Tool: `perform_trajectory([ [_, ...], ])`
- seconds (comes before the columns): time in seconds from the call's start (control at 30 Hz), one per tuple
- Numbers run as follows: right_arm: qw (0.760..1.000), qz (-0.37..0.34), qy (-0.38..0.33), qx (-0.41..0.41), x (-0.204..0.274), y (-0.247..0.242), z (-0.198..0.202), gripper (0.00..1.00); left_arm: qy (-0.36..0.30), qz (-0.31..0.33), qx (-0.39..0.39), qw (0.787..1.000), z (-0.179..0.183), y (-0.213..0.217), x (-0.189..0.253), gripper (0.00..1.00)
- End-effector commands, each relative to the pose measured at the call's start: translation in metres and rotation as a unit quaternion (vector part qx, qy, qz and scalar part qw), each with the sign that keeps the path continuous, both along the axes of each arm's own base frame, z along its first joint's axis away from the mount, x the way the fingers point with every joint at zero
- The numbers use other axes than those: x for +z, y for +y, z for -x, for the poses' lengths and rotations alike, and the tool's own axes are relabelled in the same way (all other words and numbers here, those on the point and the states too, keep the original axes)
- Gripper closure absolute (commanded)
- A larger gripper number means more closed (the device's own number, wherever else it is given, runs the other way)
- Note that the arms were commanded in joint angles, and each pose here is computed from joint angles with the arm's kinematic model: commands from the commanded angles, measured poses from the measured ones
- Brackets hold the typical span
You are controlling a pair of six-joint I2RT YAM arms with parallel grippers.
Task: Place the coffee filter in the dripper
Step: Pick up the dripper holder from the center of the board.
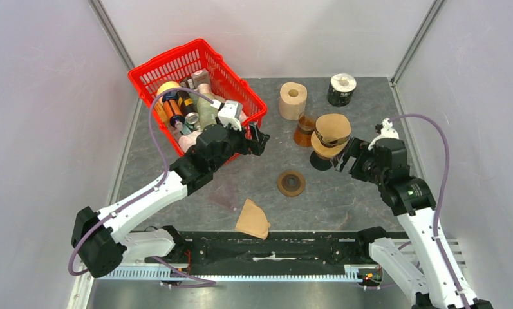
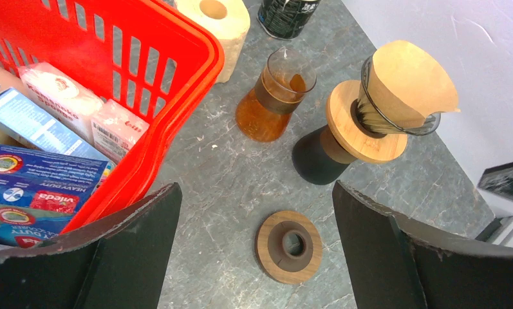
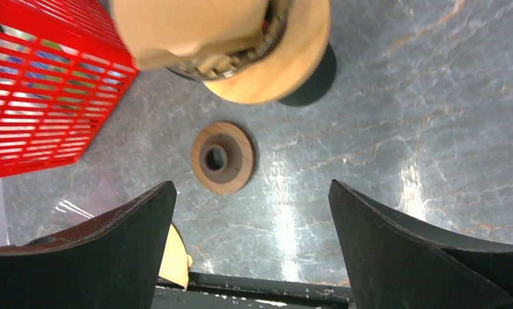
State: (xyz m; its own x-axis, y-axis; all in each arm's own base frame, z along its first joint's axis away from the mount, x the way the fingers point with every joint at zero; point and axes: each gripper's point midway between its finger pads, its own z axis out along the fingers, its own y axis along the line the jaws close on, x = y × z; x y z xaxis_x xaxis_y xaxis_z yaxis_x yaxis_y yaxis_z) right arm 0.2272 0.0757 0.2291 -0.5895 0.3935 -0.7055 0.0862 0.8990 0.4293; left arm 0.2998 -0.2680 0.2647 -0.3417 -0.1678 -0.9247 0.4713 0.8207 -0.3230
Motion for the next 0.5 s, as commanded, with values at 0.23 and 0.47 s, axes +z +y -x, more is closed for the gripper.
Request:
perform_trajectory([
  [0.23,0.999,0.013,0.033,-0.028,-0.055,-0.007,0.009,0.03,0.055,0.035,-0.028,0.997,0.006,-0.019,-0.017,0.06],
  [0.47,0.997,0.013,0.022,-0.078,-0.064,-0.021,0.011,0.03,0.082,0.039,-0.048,0.995,0.003,-0.038,-0.025,0.05],
])
